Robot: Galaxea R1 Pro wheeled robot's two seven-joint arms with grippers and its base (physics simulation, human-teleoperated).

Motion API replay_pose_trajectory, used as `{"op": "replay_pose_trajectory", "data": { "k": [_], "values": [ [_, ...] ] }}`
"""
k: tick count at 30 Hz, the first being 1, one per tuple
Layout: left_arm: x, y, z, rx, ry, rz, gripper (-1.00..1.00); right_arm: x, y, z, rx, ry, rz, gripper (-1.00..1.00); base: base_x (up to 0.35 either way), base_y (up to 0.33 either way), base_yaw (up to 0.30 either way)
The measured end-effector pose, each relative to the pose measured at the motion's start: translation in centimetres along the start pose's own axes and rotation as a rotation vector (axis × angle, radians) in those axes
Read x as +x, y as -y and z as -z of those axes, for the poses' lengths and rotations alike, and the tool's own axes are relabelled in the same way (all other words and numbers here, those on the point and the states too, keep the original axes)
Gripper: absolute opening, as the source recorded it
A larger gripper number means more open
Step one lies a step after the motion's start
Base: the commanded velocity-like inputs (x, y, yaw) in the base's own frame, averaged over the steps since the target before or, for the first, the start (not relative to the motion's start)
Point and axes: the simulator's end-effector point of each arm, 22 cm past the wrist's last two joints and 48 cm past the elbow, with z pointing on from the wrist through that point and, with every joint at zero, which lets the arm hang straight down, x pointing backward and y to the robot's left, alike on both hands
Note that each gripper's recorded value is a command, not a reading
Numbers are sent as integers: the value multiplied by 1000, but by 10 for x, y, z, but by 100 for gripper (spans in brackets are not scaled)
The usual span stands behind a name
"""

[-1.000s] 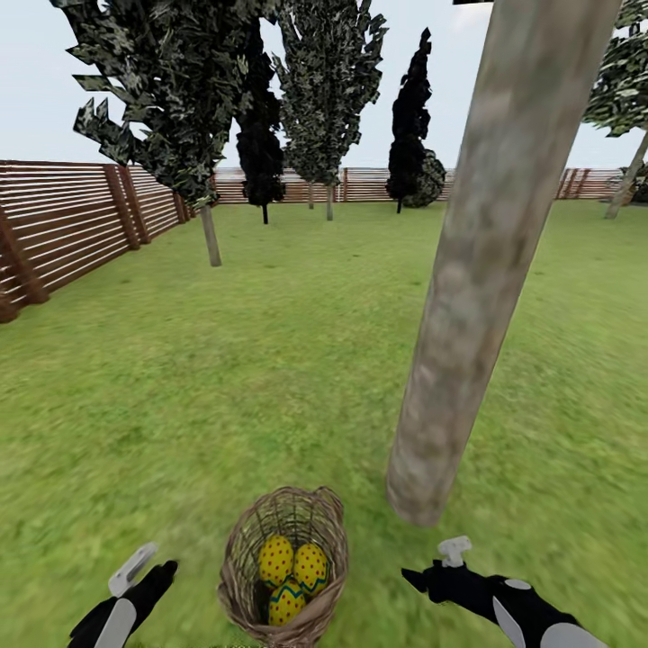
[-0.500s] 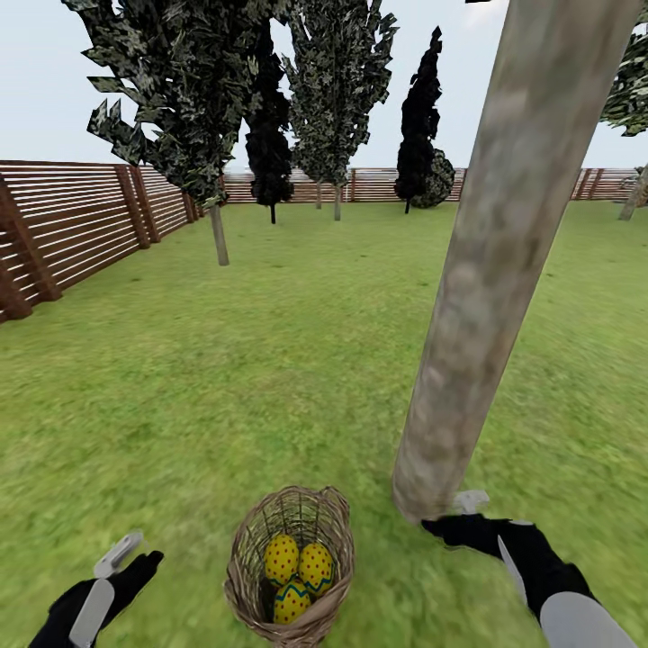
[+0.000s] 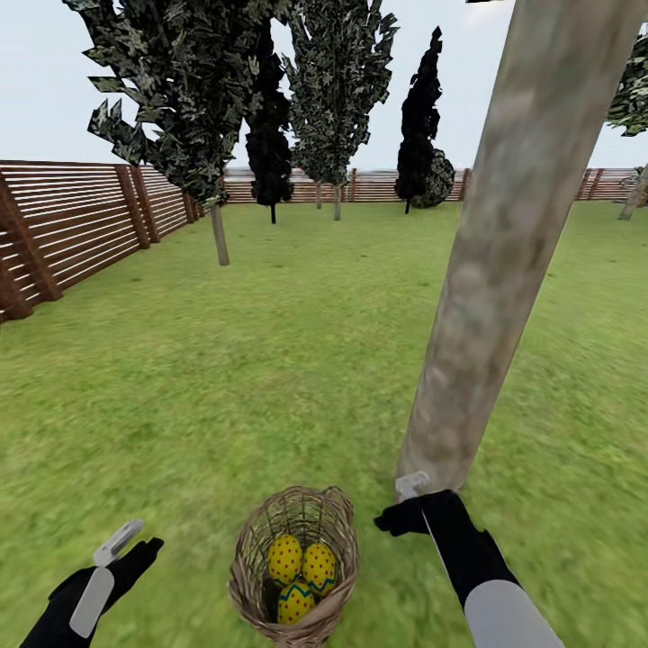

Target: Take the three Easter eggs out of the wicker basket on the lawn in the garden, then place them on the lawn next to a single tree (choose any tree) so that all three eggs are next to the same tree and none are left in the basket.

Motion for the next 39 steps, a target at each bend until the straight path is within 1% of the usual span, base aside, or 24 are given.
{"op": "replay_pose_trajectory", "data": {
  "k": [3, 7, 11, 14, 19, 24, 26, 28, 29, 31, 33, 39],
  "values": [
    [1, -1, 0, -1, -1, 1, 100, -3, 6, -1, 67, 2, 9, 100, 0, 284, 0],
    [1, -1, 0, -3, -3, 2, 100, -6, 5, -1, 90, 6, 25, 100, 0, 300, 0],
    [1, -2, 0, -3, -3, 3, 100, -8, 6, 0, 96, 10, 27, 100, 0, 201, 0],
    [2, -2, -1, -3, -4, 3, 100, -9, 6, 1, 96, 14, 27, 100, 0, 42, 0],
    [3, -2, -1, -3, -6, 4, 100, -20, 10, 6, 101, 42, 24, 100, 0, 6, 0],
    [3, -2, -1, -3, -6, 4, 100, -18, 7, 6, 97, 38, 29, 100, 0, 33, 0],
    [4, -2, -1, -4, -7, 4, 100, -16, -2, 4, 85, 22, 57, 100, 0, 216, 0],
    [4, -2, -1, -4, -7, 3, 100, -14, -16, 1, 71, 8, 109, 100, 0, 270, 0],
    [4, -2, -1, -4, -7, 3, 100, -13, -26, 0, 61, 2, 144, 100, 0, 288, 0],
    [4, -2, -1, -4, -8, 3, 100, -8, -34, -2, 54, -8, 176, 100, 0, 295, 0],
    [4, -2, -1, -4, -8, 3, 100, -5, -39, -3, 49, -14, 191, 100, 0, 284, 0],
    [4, 0, -1, -1, -6, -2, 100, -3, -41, -4, 47, -18, 192, 100, 0, 69, 0]
  ]
}}
